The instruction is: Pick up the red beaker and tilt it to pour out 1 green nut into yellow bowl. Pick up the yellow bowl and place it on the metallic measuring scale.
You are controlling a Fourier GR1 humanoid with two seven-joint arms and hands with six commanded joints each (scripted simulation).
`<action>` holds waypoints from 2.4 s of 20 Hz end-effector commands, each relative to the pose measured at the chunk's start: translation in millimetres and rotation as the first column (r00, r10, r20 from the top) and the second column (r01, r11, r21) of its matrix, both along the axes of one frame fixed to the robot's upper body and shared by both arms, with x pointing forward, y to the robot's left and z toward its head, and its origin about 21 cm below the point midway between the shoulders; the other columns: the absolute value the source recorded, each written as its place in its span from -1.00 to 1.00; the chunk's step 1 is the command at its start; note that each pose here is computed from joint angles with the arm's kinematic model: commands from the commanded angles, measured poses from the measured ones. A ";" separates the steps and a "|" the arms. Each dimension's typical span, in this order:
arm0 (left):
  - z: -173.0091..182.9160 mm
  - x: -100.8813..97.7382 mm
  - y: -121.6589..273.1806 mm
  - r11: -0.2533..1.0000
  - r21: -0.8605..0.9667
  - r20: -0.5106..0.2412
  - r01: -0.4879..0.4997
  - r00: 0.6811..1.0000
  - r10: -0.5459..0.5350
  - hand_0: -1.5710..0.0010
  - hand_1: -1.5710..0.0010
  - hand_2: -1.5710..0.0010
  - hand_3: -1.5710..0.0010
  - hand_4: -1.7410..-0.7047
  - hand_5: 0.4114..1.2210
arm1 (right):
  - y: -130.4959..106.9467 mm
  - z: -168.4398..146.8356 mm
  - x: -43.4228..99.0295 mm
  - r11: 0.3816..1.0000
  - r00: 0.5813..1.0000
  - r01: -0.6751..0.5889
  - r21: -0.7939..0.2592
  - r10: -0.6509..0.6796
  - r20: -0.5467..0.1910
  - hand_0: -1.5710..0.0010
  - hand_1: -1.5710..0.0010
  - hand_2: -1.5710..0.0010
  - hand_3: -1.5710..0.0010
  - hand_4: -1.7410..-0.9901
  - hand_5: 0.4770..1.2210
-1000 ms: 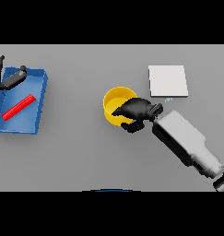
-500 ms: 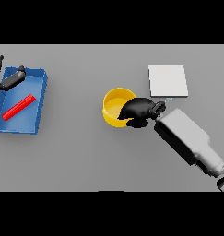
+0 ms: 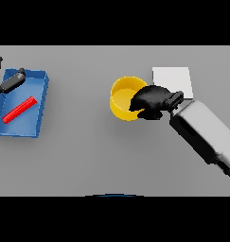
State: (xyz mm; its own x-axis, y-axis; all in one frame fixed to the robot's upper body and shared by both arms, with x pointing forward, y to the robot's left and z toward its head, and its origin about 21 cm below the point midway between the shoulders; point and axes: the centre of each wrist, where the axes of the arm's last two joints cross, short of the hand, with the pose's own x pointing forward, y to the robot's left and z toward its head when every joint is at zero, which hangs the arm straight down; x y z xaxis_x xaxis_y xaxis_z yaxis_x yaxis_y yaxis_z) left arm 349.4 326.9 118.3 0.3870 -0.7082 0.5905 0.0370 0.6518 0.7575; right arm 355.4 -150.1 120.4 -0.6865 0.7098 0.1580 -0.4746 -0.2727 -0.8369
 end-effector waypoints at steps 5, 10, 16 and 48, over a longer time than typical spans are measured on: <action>2.3 1.2 -5.3 1.000 -0.008 0.023 0.011 1.000 -0.011 1.00 1.00 1.00 1.00 0.80 -0.23 | 0.2 20.7 -0.5 0.999 0.998 0.052 0.003 -0.052 0.037 -0.99 -0.99 -0.98 -0.59 -0.95 1.00; 8.6 -1.2 -3.5 1.000 0.002 0.028 0.013 1.000 -0.013 1.00 1.00 1.00 1.00 0.80 -0.20 | -14.3 36.4 4.9 0.998 0.992 0.061 0.005 -0.061 0.112 -1.00 -1.00 -0.99 -0.68 -0.95 1.00; 11.8 -4.7 -4.9 1.000 0.022 0.012 -0.006 1.000 0.006 1.00 1.00 1.00 1.00 0.81 -0.19 | -49.9 42.8 33.9 0.975 0.960 0.221 0.004 -0.218 0.176 -1.00 -1.00 -1.00 -0.56 -0.94 1.00; 8.2 2.8 -9.4 0.999 0.022 -0.021 -0.034 0.999 0.034 1.00 1.00 1.00 1.00 0.81 -0.19 | -117.7 -35.6 87.6 0.867 0.866 0.499 0.001 -0.499 0.038 0.36 0.44 0.24 0.19 -0.16 0.01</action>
State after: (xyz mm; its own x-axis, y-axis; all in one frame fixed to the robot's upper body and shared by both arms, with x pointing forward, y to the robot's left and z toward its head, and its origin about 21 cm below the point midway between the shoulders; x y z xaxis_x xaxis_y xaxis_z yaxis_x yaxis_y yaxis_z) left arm 352.2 317.3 126.7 0.4222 -0.7069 0.5674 0.0311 0.6369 0.7703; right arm 443.0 -267.8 84.7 -0.2458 0.9602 0.1327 -0.5190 -0.0147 -0.8546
